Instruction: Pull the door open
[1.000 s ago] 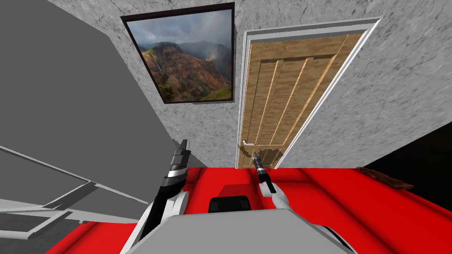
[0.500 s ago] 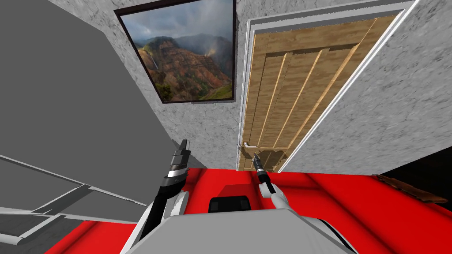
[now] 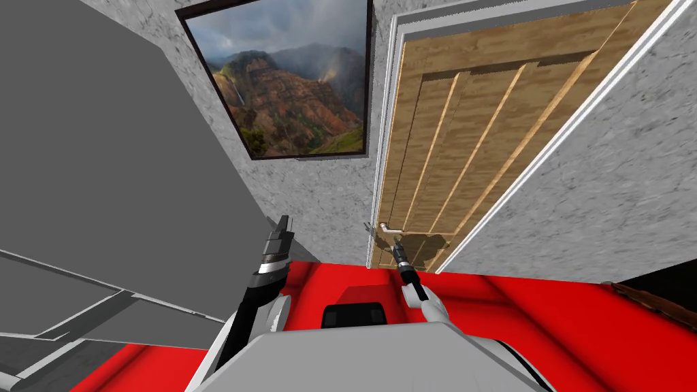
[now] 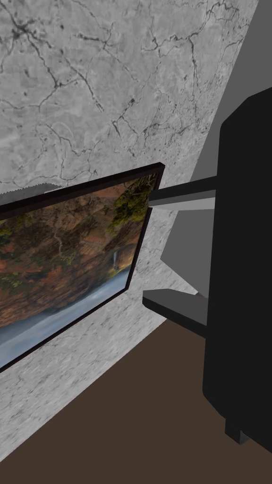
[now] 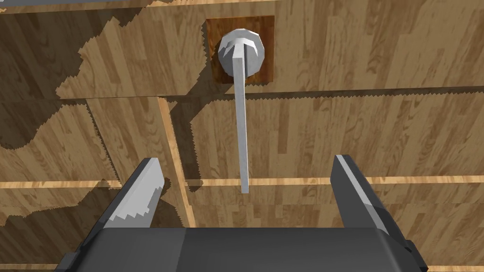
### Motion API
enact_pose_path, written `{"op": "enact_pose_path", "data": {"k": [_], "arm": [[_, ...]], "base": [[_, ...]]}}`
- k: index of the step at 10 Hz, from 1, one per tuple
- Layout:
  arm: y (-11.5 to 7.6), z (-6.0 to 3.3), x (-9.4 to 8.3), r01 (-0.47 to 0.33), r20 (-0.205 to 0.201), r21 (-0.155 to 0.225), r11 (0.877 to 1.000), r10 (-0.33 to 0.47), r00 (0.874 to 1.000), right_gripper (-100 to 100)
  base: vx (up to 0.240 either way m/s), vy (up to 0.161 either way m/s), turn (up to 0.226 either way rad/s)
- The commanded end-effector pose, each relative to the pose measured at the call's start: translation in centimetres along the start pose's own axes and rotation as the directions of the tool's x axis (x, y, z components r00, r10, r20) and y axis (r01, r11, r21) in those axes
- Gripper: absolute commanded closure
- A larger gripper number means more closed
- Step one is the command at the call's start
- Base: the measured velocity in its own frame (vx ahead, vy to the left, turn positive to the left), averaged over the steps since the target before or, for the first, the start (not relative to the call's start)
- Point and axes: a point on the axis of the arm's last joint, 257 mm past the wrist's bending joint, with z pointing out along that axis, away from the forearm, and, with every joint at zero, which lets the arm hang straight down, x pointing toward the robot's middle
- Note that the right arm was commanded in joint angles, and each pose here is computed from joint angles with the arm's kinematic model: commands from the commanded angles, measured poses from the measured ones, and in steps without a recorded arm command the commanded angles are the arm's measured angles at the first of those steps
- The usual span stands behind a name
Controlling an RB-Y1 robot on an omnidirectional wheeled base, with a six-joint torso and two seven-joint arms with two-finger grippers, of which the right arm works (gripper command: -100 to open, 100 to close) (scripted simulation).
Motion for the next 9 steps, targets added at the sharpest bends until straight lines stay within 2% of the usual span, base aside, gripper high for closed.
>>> {"op": "enact_pose_path", "data": {"k": [1,2,5,7,8,9], "arm": [[-0.2,-0.91,-2.7,-0.001,0.028,0.001,1.000,0.001,1.000,-100],[-0.2,-1.18,-3.5,-0.001,0.036,0.001,1.000,0.001,0.999,-100],[-0.2,-2.77,-7.7,-0.001,0.079,0.003,1.000,0.000,0.997,-100],[-0.2,-2.77,-7.7,-0.001,0.079,0.003,1.000,0.000,0.997,-100],[-0.1,-3.44,-9.3,0.000,0.096,0.002,1.000,0.000,0.995,-100],[-0.2,-2.93,-8.5,0.000,0.089,0.004,1.000,-0.001,0.996,-100]], "base": [[0.140,0.052,0.216],[0.203,0.058,0.149],[0.216,0.018,0.123],[0.076,-0.006,0.025],[0.102,0.013,0.115],[0.065,0.003,0.030]]}}
